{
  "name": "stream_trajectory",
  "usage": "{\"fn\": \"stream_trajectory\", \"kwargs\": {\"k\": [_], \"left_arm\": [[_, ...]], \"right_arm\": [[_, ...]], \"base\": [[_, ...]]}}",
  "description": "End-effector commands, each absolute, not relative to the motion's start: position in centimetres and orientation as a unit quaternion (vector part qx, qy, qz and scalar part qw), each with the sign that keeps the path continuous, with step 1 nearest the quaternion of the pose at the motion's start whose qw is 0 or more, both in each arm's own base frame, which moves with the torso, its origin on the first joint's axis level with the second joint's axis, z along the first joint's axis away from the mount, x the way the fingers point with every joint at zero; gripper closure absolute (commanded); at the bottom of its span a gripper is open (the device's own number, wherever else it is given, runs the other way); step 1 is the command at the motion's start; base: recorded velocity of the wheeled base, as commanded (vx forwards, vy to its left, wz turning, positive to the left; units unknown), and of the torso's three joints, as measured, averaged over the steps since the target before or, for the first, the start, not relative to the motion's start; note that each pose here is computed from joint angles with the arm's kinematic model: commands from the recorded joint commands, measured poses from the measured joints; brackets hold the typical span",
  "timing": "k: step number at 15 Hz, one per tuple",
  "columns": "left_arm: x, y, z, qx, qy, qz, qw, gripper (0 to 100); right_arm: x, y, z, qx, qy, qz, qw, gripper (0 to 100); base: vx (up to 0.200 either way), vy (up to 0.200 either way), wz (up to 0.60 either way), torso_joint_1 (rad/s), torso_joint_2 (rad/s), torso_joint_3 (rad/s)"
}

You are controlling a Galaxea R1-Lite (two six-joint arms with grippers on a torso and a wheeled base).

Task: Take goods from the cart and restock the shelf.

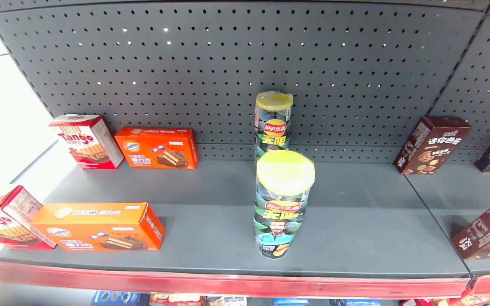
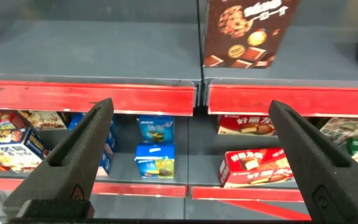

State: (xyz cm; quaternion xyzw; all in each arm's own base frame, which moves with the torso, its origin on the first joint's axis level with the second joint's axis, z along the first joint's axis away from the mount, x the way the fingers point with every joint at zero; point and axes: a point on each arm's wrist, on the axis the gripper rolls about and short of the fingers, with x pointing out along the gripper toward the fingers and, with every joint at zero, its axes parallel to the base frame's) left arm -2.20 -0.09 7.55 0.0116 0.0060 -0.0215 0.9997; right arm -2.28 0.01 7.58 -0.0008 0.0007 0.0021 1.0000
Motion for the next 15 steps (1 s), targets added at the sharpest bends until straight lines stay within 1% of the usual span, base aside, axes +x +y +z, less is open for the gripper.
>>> {"fn": "stream_trajectory", "kwargs": {"k": [1, 7, 8, 15], "left_arm": [[-2.19, -0.09, 7.56, 0.011, 0.007, -0.021, 1.000, 0], [-2.19, -0.08, 7.56, 0.010, 0.007, -0.019, 1.000, 0], [-2.19, -0.08, 7.56, 0.010, 0.007, -0.019, 1.000, 0], [-2.19, -0.08, 7.56, 0.010, 0.007, -0.018, 1.000, 0]], "right_arm": [[-2.28, 0.01, 7.58, -0.002, 0.001, 0.002, 1.000, 0], [-2.29, 0.01, 7.59, -0.001, -0.001, 0.002, 1.000, 0], [-2.28, 0.01, 7.58, -0.001, 0.001, 0.002, 1.000, 0], [-2.28, 0.01, 7.55, 0.000, 0.000, 0.002, 1.000, 0]], "base": [[0.000, 0.000, 0.00, 0.000, 0.00, 0.000], [0.000, 0.000, 0.00, 0.000, 0.00, 0.000], [0.000, 0.000, -0.60, 0.002, 0.00, 0.002], [0.000, 0.000, 0.00, 0.000, 0.00, 0.000]]}}
